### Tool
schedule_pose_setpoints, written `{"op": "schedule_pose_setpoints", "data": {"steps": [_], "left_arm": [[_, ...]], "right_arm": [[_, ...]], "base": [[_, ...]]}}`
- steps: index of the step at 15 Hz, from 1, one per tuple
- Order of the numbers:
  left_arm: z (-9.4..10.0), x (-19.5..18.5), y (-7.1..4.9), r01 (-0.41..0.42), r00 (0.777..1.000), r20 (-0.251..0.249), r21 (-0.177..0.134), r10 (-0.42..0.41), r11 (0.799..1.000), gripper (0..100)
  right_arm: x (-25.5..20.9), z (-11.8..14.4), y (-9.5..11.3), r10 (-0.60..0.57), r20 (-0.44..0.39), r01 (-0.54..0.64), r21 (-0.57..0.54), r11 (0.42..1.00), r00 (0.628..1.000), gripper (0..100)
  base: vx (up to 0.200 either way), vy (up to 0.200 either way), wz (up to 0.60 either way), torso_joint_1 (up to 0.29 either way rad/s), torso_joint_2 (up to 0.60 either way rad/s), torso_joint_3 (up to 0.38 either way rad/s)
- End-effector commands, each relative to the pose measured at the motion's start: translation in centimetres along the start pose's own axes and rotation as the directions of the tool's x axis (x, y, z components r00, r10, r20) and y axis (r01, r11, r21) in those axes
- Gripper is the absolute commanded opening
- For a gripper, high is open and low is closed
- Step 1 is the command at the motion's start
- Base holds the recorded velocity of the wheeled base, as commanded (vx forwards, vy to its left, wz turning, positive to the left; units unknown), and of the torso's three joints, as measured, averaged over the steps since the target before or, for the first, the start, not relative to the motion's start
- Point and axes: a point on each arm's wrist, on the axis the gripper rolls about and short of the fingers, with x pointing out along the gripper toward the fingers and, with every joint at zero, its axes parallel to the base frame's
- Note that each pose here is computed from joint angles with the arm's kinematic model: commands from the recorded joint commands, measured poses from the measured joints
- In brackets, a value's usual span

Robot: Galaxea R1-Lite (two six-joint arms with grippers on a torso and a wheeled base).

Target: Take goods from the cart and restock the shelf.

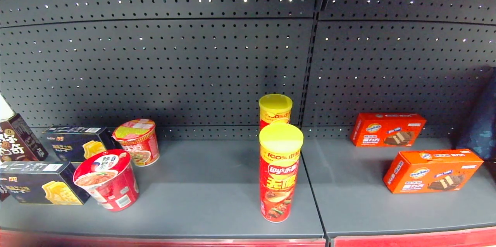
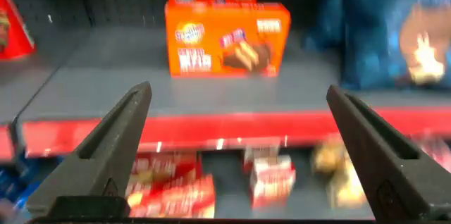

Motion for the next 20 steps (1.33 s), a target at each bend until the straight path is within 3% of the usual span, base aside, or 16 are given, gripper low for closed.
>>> {"op": "schedule_pose_setpoints", "data": {"steps": [1, 3, 6, 8, 13, 16, 20], "left_arm": [[-0.08, -0.03, -0.05, 0.019, 1.0, 0.001, 0.001, -0.019, 1.0, 100], [-0.63, -0.04, -0.12, 0.036, 0.998, -0.052, -0.003, -0.037, 0.999, 100], [-0.72, -0.05, -0.12, 0.033, 0.998, -0.061, -0.019, -0.034, 0.999, 100], [-0.72, -0.05, -0.12, 0.032, 0.997, -0.061, -0.059, -0.036, 0.998, 100], [-0.74, -0.05, -0.17, 0.055, 0.996, -0.061, -0.065, -0.059, 0.996, 100], [-0.74, -0.05, -0.16, 0.048, 0.997, -0.061, -0.056, -0.051, 0.997, 100], [-0.74, -0.12, -0.21, 0.028, 0.998, -0.055, -0.074, -0.032, 0.997, 100]], "right_arm": [[0.46, -1.88, 0.33, 0.074, -0.042, -0.075, -0.014, 0.997, 0.996, 100], [0.44, -1.88, 0.35, 0.082, -0.046, -0.082, 0.001, 0.997, 0.996, 100], [0.45, -1.87, 0.34, 0.08, -0.043, -0.081, -0.011, 0.997, 0.996, 100], [0.43, -1.88, 0.39, 0.102, -0.047, -0.102, -0.008, 0.995, 0.994, 100], [0.42, -1.9, 0.08, -0.034, -0.063, 0.034, 0.005, 0.999, 0.997, 100], [0.41, -1.92, 0.32, 0.072, -0.059, -0.071, 0.011, 0.997, 0.996, 100], [0.41, -1.91, 0.29, 0.058, -0.058, -0.058, 0.011, 0.998, 0.997, 100]], "base": [[0.0, 0.0, 0.0, 0.0, 0.0, 0.0], [0.0, 0.0, 0.0, 0.0, 0.0, 0.0], [0.0, 0.0, 0.0, 0.0, 0.0, 0.0], [0.0, 0.0, 0.0, 0.0, 0.0, 0.0], [0.0, 0.0, 0.0, 0.0, 0.0, 0.0], [0.0, 0.0, 0.0, 0.0, 0.0, 0.0], [0.0, 0.0, 0.0, 0.0, 0.0, 0.0]]}}
